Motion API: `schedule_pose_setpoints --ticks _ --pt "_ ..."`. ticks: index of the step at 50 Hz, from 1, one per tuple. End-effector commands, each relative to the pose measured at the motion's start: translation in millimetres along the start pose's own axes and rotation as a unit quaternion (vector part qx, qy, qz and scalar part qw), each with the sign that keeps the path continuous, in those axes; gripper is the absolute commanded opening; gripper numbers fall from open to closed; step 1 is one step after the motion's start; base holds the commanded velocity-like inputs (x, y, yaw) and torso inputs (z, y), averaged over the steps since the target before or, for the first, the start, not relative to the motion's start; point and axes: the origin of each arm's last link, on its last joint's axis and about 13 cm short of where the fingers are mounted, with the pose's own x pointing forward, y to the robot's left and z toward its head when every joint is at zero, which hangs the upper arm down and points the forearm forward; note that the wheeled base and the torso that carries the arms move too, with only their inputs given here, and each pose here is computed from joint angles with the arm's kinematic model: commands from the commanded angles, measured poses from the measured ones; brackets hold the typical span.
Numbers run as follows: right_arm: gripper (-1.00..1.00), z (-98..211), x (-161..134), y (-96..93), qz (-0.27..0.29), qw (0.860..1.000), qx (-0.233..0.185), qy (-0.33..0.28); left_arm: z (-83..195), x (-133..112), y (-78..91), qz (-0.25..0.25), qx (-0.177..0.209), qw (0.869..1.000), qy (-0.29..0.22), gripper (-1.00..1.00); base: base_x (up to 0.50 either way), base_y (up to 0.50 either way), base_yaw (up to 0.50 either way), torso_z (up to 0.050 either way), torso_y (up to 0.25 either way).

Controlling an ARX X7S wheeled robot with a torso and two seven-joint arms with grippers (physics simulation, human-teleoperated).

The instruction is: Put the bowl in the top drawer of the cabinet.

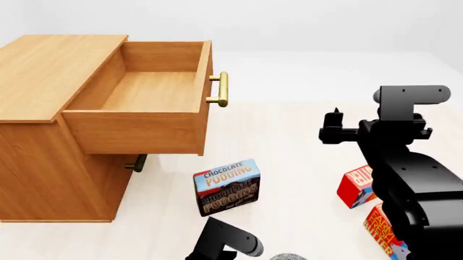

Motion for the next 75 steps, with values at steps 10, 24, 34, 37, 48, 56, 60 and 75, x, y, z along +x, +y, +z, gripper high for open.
schedule_pose_setpoints --ticks 10,24,34,37,48,56,60,75 --pt "1.0 -2.6 -0.3 1.1 0.011 1.0 -0.001 0.002 -13.9 29.9 10.6 0.01 -0.023 0.998 0.057 1.0 0.0 0.0 0.0 0.0 0.0" --pt "1.0 -5.6 1.2 1.7 0.018 1.0 0.002 0.002 -18.5 41.1 10.1 0.011 -0.019 0.997 0.069 1.0 0.0 0.0 0.0 0.0 0.0" --pt "1.0 -7.2 1.2 2.1 0.022 1.0 0.003 0.002 -19.9 45.3 10.3 0.012 -0.022 0.997 0.068 -1.0 0.0 0.0 0.0 0.0 0.0" --pt "1.0 -8.3 1.6 2.1 0.022 1.0 0.004 0.003 -19.8 44.3 9.6 0.009 -0.023 0.998 0.064 -1.0 0.0 0.0 0.0 0.0 0.0" --pt "1.0 -9.6 -0.2 0.2 0.022 1.0 0.005 0.004 -10.5 14.0 -7.0 -0.031 -0.012 0.999 0.016 -1.0 0.0 0.0 0.0 0.0 0.0" --pt "1.0 -9.8 0.0 0.2 0.023 1.0 0.005 0.005 18.5 -20.2 -8.8 -0.059 -0.033 0.996 -0.051 -1.0 0.0 0.0 0.0 0.0 0.0" --pt "1.0 -9.6 -0.4 -0.1 0.024 1.0 0.005 0.004 31.5 -33.0 -4.0 -0.069 -0.05 0.993 -0.082 -1.0 0.0 0.0 0.0 0.0 0.0" --pt "1.0 -9.4 -4.7 -5.4 0.019 1.0 0.012 0.001 59.4 -77.2 9.4 -0.095 -0.063 0.975 -0.193 -1.0 0.0 0.0 0.0 0.0 0.0"
